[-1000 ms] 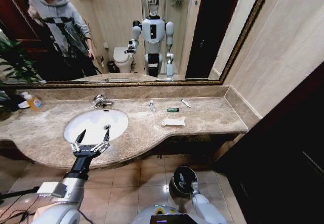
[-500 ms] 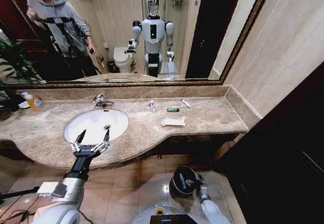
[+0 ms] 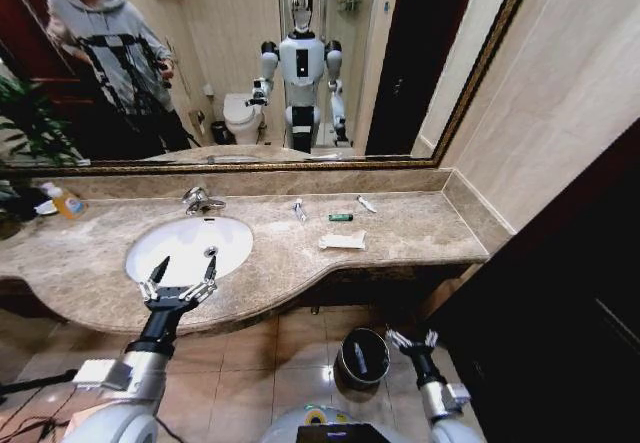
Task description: Pick up the trash from the sink and place it in the trash bin.
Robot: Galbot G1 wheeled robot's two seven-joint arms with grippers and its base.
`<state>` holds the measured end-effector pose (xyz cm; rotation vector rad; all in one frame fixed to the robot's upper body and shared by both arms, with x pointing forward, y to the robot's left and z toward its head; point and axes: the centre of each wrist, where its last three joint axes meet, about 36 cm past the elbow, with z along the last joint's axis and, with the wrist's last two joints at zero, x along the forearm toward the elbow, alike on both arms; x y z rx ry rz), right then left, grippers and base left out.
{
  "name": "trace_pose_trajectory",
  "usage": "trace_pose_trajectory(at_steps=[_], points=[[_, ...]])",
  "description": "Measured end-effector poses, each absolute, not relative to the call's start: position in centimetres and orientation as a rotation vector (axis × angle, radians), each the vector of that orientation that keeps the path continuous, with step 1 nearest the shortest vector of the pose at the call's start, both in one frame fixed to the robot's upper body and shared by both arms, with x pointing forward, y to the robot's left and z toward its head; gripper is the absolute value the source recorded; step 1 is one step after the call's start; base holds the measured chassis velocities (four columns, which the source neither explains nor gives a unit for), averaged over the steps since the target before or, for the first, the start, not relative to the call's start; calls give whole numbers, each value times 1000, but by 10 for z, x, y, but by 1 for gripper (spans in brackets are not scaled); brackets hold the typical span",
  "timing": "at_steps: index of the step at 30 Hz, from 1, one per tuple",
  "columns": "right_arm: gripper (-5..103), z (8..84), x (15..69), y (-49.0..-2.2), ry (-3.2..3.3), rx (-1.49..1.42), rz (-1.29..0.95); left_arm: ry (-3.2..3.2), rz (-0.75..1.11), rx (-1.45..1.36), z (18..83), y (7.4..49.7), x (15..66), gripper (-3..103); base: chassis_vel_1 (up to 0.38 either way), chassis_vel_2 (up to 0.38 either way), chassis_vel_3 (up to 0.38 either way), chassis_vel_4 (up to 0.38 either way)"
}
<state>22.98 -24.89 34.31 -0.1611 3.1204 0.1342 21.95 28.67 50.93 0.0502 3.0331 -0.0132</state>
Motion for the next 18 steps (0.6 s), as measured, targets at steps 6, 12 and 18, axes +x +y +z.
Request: trace_pose_trajectory(at_steps=[6,12,18], points=[[100,389,286,-230,3026,-239,173,3033,-13,50,509,287,219,100,0,0,0,0],[100,408,363,-230,2971,-374,90,3033,-13,50,509,287,219,100,0,0,0,0],[100,405,412,-227,3051,-442,74,3033,-13,50,509,287,219,100,0,0,0,0]])
